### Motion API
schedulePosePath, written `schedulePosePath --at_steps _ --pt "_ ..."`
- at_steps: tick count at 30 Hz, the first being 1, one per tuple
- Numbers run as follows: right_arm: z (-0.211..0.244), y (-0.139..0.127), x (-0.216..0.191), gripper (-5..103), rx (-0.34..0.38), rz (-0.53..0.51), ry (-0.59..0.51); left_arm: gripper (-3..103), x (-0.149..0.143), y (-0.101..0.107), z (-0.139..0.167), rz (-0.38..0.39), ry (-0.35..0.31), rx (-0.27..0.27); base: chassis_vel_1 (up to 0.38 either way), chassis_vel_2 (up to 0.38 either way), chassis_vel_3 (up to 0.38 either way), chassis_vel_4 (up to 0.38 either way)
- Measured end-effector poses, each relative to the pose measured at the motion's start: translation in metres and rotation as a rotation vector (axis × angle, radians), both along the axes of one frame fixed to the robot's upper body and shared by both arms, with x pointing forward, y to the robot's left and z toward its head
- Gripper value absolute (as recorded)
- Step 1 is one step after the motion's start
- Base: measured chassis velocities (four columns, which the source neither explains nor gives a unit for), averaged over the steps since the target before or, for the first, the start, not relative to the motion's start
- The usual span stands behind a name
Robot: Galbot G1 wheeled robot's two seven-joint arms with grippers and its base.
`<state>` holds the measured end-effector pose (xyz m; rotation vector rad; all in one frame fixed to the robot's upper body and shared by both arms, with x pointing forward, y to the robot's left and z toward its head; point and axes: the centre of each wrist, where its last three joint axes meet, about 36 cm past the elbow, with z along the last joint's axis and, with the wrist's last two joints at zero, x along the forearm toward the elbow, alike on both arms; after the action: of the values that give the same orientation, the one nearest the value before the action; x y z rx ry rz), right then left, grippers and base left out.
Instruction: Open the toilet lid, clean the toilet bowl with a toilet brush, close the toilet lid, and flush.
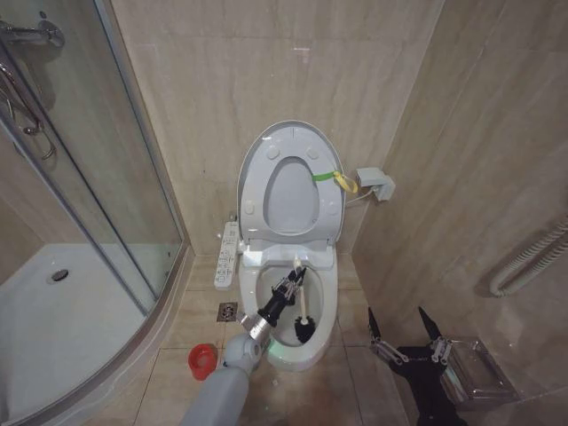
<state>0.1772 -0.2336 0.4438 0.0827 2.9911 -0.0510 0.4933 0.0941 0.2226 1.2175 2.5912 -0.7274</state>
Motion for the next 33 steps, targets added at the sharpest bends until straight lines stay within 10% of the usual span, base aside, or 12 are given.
schedulePosePath --at_steps 7,18,33 --pt "0.0 0.0 0.0 100 0.0 0.0 0.0 19 -0.006 0.013 -0.026 -0.012 0.023 0.053 0.0 0.0 0.0 0.0" --pt "0.0 0.0 0.0 100 0.0 0.0 0.0 16 0.004 0.018 0.03 0.0 -0.087 -0.006 0.0 0.0 0.0 0.0" --pt "0.0 0.0 0.0 100 0.0 0.0 0.0 16 -0.019 0.051 0.008 -0.058 -0.194 0.179 0.0 0.0 0.0 0.0"
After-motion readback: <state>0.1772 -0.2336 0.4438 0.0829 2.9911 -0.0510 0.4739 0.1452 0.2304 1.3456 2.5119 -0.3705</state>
